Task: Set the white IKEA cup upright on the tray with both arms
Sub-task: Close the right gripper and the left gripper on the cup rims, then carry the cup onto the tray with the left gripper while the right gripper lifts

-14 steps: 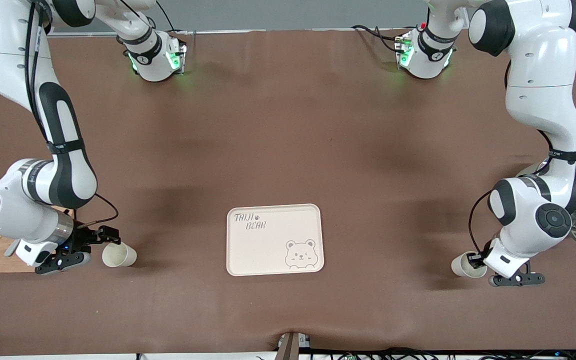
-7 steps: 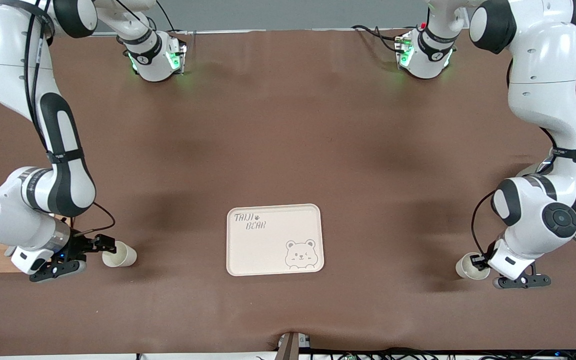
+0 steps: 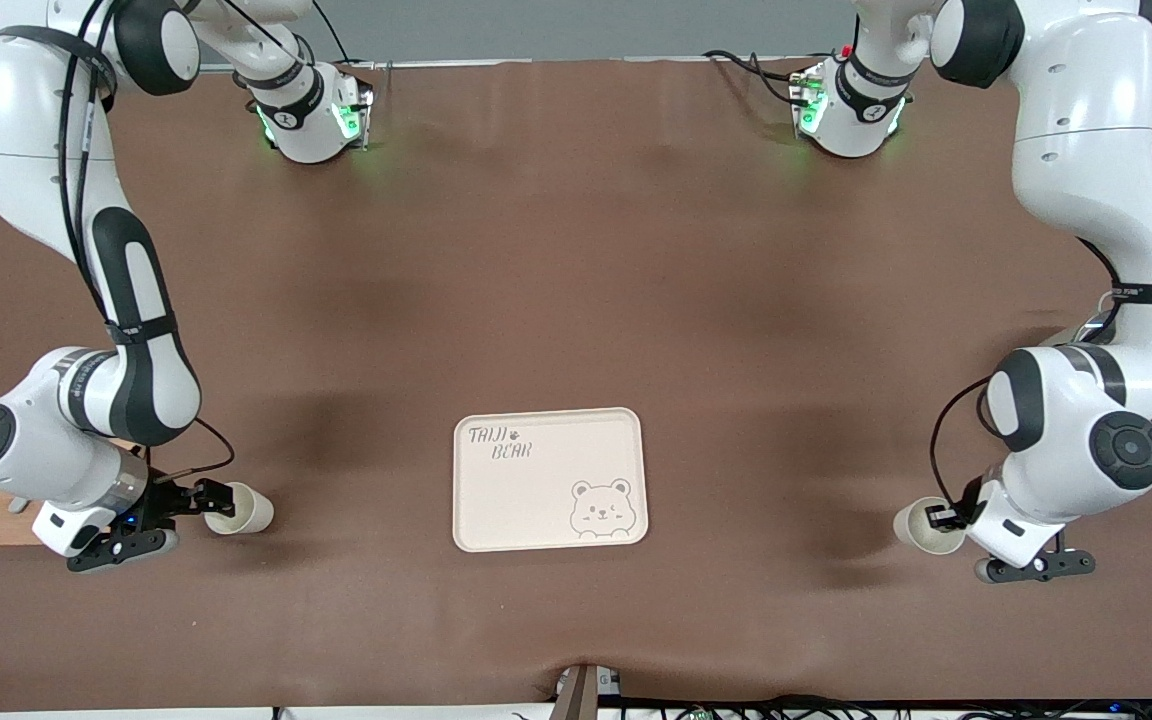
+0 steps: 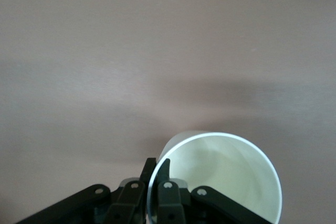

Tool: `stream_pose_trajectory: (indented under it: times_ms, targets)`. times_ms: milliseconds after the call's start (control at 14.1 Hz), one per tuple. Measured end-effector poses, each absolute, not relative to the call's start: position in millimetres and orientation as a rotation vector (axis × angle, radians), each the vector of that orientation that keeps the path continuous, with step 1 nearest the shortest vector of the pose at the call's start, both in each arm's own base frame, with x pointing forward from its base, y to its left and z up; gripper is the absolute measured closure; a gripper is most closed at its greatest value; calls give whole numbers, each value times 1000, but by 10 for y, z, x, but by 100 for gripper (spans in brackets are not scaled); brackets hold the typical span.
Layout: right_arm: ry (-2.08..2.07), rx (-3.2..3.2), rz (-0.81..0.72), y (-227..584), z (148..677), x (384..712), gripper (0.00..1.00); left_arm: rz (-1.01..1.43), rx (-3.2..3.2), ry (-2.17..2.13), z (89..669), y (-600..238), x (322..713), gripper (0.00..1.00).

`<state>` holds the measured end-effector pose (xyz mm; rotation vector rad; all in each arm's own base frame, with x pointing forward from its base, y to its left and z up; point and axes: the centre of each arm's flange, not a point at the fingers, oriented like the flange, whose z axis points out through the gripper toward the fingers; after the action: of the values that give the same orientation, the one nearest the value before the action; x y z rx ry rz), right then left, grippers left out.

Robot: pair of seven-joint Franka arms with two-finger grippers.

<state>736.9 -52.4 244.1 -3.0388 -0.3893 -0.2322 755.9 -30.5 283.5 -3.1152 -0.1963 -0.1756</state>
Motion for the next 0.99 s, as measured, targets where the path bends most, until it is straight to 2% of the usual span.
stream_pose_trajectory:
  times_ms: [995]
  targets:
    - [-396, -3033, -194, -481, 2252, 7342, 0, -216, -3096, -713, 3052, -2175, 7329, 95]
